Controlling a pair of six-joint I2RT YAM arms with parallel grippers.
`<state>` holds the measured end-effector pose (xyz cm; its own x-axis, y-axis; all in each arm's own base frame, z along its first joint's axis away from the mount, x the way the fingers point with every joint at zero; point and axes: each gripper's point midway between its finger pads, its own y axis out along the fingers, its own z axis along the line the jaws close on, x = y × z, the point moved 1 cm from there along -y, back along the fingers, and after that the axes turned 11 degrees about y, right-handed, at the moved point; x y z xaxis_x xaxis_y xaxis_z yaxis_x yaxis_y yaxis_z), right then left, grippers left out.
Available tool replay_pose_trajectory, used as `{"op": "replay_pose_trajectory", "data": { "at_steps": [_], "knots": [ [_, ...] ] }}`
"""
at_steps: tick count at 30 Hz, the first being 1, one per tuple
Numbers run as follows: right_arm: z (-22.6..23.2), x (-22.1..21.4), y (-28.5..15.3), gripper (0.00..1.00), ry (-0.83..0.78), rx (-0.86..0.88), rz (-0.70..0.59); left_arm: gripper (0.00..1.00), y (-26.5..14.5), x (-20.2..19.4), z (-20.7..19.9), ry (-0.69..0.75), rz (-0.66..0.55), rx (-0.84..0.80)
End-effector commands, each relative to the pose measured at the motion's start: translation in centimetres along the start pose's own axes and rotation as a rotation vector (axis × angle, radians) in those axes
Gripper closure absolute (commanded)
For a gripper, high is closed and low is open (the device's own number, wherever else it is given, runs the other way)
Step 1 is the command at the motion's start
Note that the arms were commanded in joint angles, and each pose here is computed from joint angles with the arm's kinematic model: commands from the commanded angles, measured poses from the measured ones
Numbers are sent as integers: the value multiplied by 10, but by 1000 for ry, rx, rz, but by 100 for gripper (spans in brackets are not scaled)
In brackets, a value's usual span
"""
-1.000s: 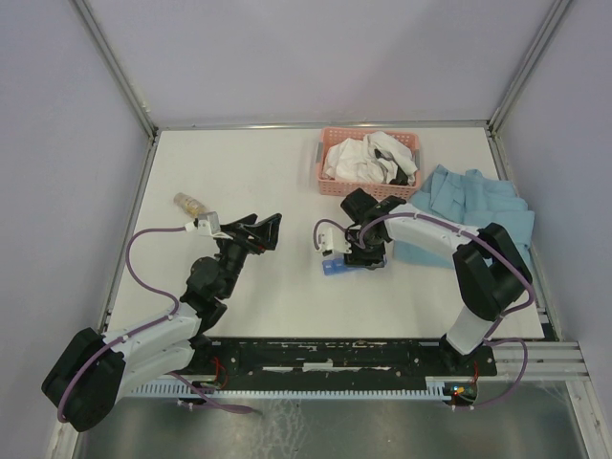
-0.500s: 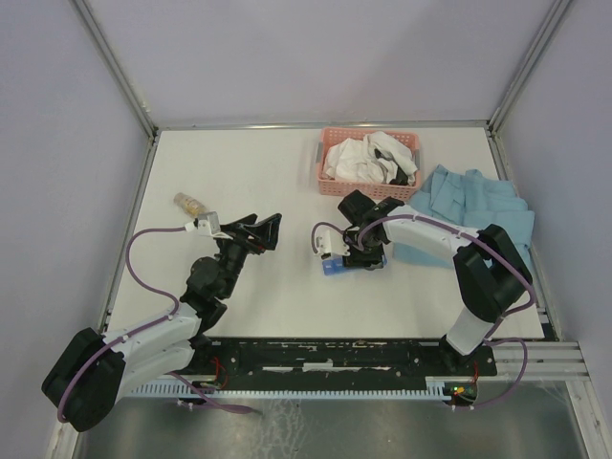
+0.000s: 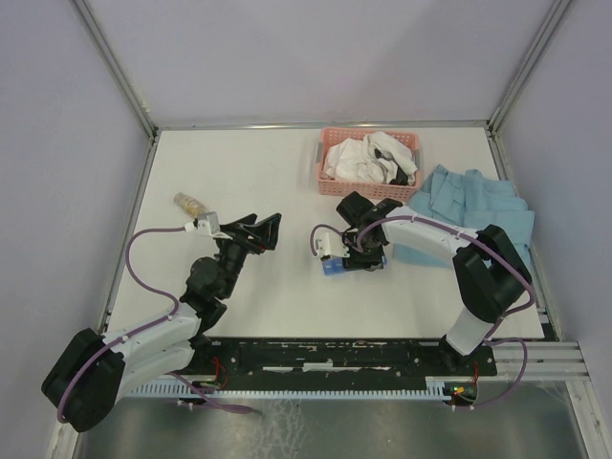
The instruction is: Sort the pills into containers
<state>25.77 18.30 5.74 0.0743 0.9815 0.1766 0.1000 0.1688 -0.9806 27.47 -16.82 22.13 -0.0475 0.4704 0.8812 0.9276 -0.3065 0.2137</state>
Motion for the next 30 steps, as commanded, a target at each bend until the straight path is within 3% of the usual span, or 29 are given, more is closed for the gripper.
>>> {"op": "replay_pose_trajectory", "data": {
  "at_steps": [1, 30],
  "knots": [
    [-6, 3, -6, 99, -9, -26, 11, 1, 1, 15, 0, 10, -63, 10],
    [-7, 6, -7, 99, -7, -38, 30, 1, 3, 15, -1, 11, -59, 8]
  ]
}}
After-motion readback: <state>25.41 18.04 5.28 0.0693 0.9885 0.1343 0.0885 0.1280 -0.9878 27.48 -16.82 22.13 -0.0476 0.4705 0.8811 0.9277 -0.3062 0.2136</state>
